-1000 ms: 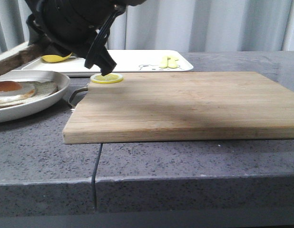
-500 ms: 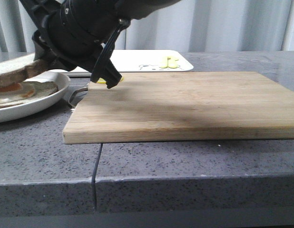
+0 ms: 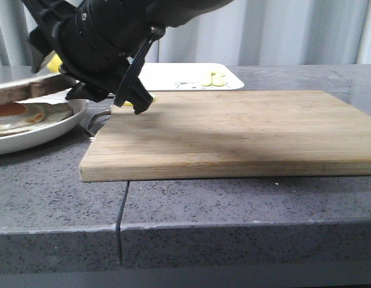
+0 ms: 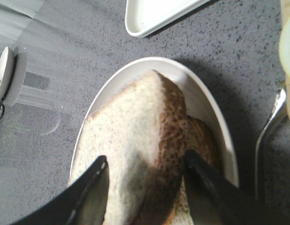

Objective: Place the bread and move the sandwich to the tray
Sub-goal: 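Lower the bread onto the fried egg toast and open the right gripper, then raise the right gripper away from the plate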

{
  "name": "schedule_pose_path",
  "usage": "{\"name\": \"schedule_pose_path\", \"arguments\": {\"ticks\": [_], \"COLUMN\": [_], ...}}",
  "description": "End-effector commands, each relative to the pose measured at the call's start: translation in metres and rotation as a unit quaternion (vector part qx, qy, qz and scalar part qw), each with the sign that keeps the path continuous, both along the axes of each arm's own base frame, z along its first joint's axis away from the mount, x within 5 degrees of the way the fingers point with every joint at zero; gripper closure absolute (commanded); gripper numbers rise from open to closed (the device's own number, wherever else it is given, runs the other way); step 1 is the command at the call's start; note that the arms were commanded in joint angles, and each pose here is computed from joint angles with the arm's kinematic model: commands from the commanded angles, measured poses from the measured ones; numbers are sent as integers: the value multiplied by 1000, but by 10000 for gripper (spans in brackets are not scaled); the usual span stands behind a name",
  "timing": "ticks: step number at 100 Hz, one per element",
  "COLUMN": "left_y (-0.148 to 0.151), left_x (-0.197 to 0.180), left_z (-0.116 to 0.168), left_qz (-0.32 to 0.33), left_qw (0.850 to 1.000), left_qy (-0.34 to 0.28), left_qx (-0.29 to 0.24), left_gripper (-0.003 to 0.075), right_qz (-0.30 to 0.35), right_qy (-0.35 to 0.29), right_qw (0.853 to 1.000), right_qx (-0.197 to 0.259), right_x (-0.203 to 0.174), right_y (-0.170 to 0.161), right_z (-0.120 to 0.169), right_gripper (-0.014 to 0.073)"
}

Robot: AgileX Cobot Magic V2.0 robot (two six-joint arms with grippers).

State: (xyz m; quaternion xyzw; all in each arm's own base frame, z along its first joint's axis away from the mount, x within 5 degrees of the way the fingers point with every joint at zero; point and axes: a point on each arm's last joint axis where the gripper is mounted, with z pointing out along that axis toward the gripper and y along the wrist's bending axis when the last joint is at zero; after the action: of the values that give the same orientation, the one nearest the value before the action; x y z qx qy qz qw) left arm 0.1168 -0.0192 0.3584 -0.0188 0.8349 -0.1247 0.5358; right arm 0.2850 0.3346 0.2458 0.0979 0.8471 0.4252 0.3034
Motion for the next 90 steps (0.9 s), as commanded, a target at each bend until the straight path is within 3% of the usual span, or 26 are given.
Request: {"name": "schedule_pose_path", "arguments": {"ticks": [1, 46, 90], "left_y": [-1, -1, -1], "left_x": [2, 2, 2], "left_z": [16, 16, 16], "left_qz": [3, 3, 3], "left_qw": [999, 999, 999], "left_qy": [-46, -46, -46], "left_qx": [-15, -15, -15], "left_gripper": [365, 365, 365], "right_qz": [18, 28, 13], "right_qy": [-29, -52, -161], "right_qw": [999, 998, 987], "right_qx": [33, 22, -23], "right_x": [-5, -6, 6], "right_y": [-1, -4, -46], "right_z": [33, 39, 80], "right_gripper": [188, 188, 188]}}
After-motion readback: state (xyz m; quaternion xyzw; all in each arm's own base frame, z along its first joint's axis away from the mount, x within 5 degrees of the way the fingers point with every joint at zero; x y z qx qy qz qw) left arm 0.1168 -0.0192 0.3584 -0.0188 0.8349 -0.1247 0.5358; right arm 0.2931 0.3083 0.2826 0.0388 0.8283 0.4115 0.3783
